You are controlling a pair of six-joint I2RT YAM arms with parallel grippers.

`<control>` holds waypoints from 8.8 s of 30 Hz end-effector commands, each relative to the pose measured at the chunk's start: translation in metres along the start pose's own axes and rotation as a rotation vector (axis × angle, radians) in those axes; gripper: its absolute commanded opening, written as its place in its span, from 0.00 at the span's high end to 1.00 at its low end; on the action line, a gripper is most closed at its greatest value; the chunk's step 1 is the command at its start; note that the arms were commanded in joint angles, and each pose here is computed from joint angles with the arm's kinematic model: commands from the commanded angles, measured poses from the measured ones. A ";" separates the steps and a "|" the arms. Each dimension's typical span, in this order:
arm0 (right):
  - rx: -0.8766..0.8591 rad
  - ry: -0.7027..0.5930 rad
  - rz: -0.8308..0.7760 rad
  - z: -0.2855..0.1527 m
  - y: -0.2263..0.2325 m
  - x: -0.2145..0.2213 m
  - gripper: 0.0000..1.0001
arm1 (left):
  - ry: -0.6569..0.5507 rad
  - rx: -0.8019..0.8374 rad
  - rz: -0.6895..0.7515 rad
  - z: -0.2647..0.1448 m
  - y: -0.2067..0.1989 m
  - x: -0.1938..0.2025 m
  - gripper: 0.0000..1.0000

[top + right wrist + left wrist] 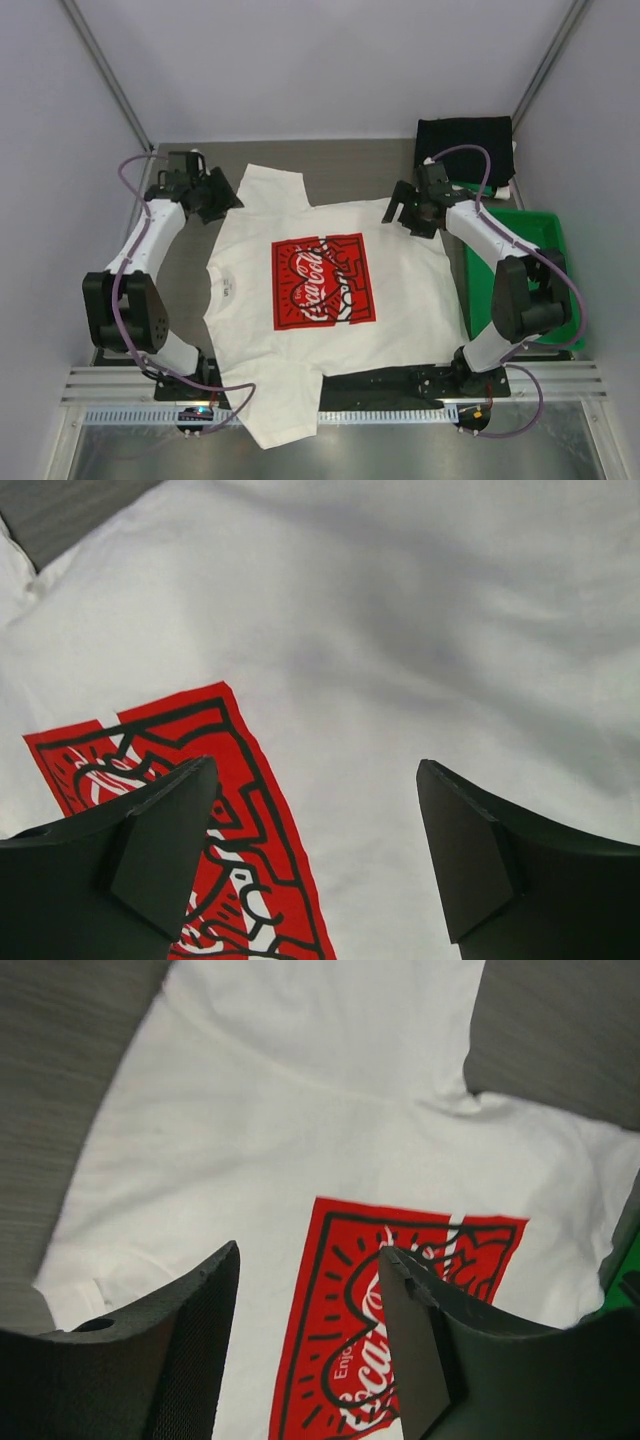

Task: Fold and stack the t-shirts
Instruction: Flatten the tshirt out, then fold the tshirt

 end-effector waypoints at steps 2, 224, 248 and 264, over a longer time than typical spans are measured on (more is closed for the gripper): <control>-0.072 0.023 -0.002 0.011 0.012 0.010 0.12 | 0.080 0.028 0.009 0.026 -0.009 0.059 0.42; 0.112 -0.121 0.039 0.001 -0.034 -0.069 0.19 | 0.148 -0.387 -0.042 -0.023 0.052 0.041 0.26; 0.051 -0.023 0.182 0.058 -0.100 -0.025 0.27 | -0.189 -0.378 -0.513 -0.019 0.120 0.145 0.29; -0.056 -0.018 0.199 0.062 -0.073 -0.046 0.99 | -0.307 -0.408 -0.477 0.006 0.117 0.084 0.83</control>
Point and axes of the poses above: each gripper's point midway between its finger pads, its own z axis out along the fingers, its own y axis along the line the jaws close on, x = y × z, the point moved 3 cm from there along -z, back along the fingers, and after that the axes turned 6 degrees about z, right-handed, at the moved point
